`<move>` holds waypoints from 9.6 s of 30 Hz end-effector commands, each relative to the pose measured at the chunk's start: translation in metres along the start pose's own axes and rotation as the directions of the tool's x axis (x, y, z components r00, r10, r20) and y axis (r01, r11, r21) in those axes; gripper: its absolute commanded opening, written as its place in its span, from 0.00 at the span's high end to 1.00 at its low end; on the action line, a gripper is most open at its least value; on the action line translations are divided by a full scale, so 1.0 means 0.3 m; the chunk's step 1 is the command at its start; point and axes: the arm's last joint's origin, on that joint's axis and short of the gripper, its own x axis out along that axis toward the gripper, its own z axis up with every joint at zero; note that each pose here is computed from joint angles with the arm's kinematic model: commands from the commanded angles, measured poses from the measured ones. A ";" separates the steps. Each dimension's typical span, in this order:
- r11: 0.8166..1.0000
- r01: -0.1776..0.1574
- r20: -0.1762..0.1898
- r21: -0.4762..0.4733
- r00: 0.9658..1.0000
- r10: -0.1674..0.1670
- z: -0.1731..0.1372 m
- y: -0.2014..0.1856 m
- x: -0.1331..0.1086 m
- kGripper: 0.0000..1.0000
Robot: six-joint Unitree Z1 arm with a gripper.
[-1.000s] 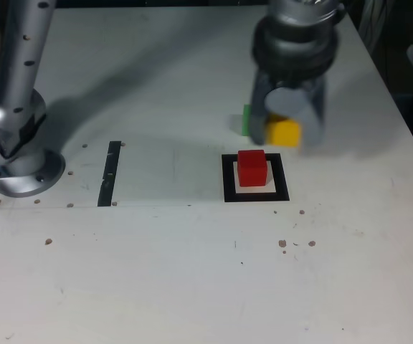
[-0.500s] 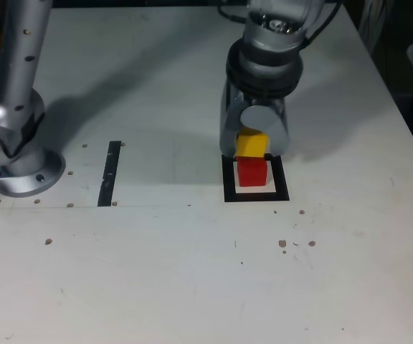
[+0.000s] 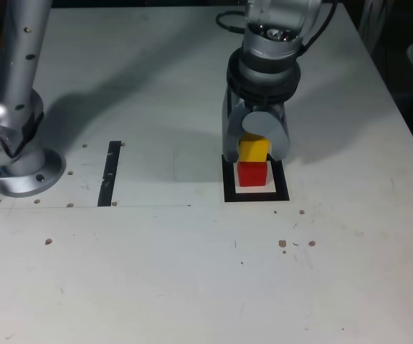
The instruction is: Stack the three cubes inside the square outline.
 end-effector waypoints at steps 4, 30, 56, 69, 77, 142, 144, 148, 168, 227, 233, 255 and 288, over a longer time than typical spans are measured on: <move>1.000 0.007 0.006 0.000 1.000 -0.007 0.001 0.000 0.002 0.72; 0.999 0.033 -0.027 0.006 0.999 -0.033 0.005 0.003 0.036 0.61; 0.999 0.040 -0.030 0.001 0.999 -0.040 -0.038 0.029 -0.012 0.02; 0.998 -0.006 -0.027 0.063 1.000 0.008 -0.151 0.215 -0.132 0.01; 0.997 -0.009 -0.081 0.073 0.997 0.015 -0.054 0.420 -0.038 0.01; 0.982 0.023 -0.027 0.188 0.999 -0.018 0.004 0.353 -0.172 0.71; 0.983 0.012 -0.009 0.182 1.000 -0.010 -0.025 0.324 -0.229 0.71; 0.987 0.019 -0.005 0.161 1.000 -0.018 -0.052 0.249 -0.284 0.71; 0.984 0.104 -0.096 0.148 0.991 -0.090 0.012 0.071 -0.208 0.71; 0.984 0.091 -0.144 0.151 0.987 -0.070 0.063 0.057 -0.134 0.03; 0.985 0.093 -0.133 0.147 0.988 -0.073 0.053 0.062 -0.150 0.01; 0.973 0.134 -0.155 0.186 0.982 -0.105 -0.535 0.172 -0.191 0.01; 0.985 0.122 -0.200 0.119 0.975 -0.097 -0.786 0.104 0.265 0.01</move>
